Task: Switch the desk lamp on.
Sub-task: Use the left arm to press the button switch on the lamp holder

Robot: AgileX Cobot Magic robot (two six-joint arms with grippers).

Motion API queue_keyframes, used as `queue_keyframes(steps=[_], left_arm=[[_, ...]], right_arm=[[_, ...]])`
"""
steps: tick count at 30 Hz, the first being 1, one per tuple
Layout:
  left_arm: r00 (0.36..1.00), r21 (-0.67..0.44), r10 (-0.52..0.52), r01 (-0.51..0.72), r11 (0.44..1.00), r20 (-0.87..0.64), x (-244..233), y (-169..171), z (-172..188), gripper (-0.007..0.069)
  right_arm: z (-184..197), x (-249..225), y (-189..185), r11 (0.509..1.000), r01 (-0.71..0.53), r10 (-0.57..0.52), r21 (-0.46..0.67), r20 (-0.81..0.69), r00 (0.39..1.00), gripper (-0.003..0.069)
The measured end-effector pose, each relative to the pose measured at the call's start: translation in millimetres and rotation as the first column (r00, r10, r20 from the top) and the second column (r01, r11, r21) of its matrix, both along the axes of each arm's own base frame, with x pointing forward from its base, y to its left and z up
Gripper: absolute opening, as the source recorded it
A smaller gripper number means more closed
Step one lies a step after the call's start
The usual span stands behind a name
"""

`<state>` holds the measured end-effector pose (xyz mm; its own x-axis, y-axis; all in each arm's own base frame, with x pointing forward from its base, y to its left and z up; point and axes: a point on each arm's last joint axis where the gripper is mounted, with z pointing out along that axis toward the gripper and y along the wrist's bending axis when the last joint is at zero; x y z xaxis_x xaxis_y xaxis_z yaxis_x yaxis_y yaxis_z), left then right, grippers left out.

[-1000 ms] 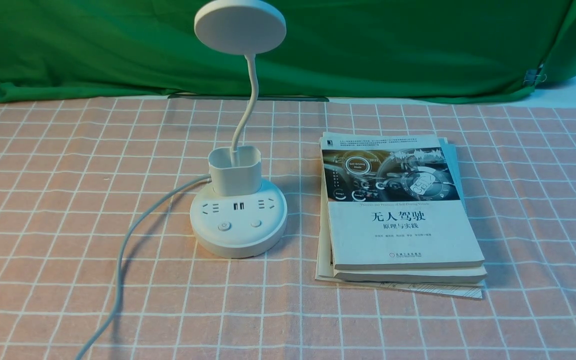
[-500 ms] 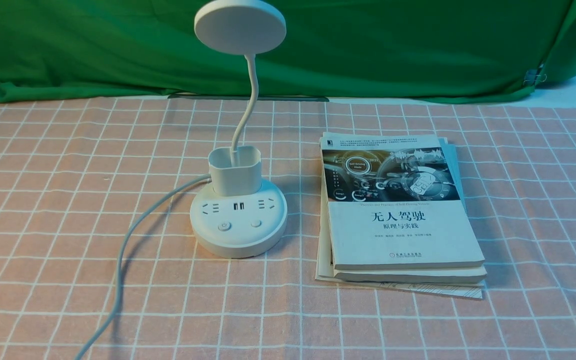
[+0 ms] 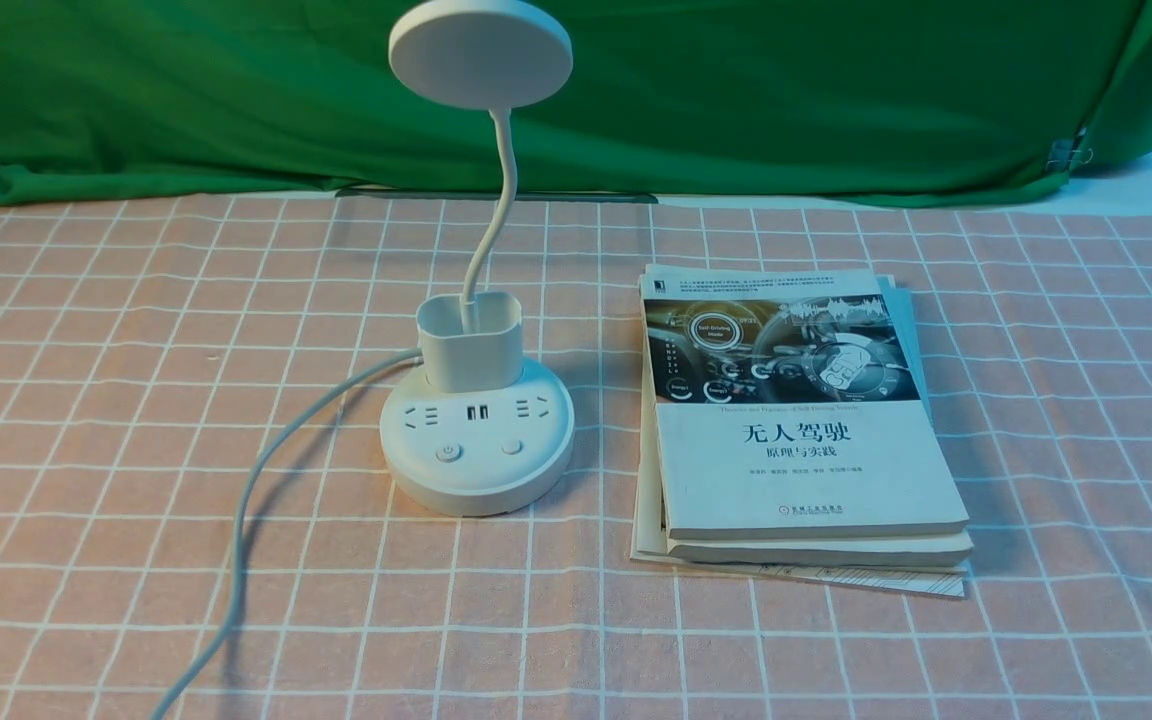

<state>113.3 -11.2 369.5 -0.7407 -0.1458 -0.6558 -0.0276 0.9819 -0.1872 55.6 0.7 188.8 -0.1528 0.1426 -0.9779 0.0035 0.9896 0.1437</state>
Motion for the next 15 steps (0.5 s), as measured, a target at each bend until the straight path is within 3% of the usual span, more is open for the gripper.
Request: queue_keyframes(steps=[2, 7, 15], left_arm=[[0.998, -0.014, -0.049, 0.048, 0.999, -0.050, 14, -4, -2, 0.0022], [0.908, -0.154, -0.377, 0.353, 0.923, -0.183, 64, -44, -24, 0.0022], [0.796, -0.014, -0.525, 0.547, 0.837, -0.302, 98, -109, -70, 0.0022]], right_arm=[[0, 0, 0, 1.000, 0.000, 0.000, 0.000, 0.000, 1.000, 0.0241], [0, 0, 0, 1.000, 0.000, 0.000, 0.000, 0.000, 1.000, 0.0241], [0, 0, 0, 1.000, 0.000, 0.000, 0.000, 0.000, 1.000, 0.0241]])
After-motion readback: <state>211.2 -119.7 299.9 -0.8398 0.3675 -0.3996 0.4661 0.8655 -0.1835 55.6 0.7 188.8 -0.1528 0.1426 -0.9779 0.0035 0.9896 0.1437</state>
